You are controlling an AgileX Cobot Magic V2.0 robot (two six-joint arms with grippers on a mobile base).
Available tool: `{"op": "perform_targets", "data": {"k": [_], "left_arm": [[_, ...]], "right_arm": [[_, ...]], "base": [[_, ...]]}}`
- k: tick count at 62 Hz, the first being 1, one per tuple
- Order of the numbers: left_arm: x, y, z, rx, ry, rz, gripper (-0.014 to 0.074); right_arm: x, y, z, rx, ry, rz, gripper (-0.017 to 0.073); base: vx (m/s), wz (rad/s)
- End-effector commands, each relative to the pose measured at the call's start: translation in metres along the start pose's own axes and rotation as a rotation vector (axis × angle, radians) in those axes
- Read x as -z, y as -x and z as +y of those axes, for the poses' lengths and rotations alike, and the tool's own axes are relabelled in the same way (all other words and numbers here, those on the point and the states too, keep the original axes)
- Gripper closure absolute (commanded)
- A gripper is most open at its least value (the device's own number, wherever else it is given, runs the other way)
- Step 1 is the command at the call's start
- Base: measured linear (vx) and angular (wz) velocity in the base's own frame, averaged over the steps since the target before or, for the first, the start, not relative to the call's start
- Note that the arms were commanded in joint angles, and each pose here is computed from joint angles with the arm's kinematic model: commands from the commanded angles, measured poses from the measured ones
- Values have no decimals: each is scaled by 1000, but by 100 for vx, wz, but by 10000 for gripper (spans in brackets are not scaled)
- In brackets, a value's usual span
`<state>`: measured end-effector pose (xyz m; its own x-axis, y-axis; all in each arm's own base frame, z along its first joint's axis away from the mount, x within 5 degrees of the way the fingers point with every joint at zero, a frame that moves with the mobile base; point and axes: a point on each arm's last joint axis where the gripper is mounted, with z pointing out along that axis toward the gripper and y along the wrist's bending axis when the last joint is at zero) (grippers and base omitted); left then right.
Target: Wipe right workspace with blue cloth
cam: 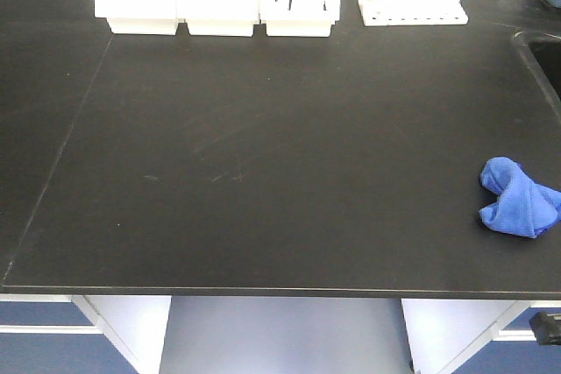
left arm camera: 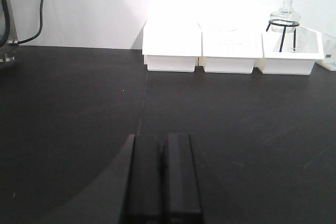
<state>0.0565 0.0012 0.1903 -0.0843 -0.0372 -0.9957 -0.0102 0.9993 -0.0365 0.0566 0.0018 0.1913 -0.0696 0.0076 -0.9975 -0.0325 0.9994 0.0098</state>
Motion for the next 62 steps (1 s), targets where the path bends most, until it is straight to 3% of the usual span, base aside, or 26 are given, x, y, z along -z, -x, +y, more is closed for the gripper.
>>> {"op": "perform_targets", "data": {"k": [1,62], "left_arm": [[-1,-2,-1,7,-10,-64,599],[-1,-2,-1,7,-10,-64,599]], "right_arm": [[-1,1,0,10,-5,-64,564],[-1,1,0,10,-5,-65,564]], "base": [[0,0],[0,0]]}}
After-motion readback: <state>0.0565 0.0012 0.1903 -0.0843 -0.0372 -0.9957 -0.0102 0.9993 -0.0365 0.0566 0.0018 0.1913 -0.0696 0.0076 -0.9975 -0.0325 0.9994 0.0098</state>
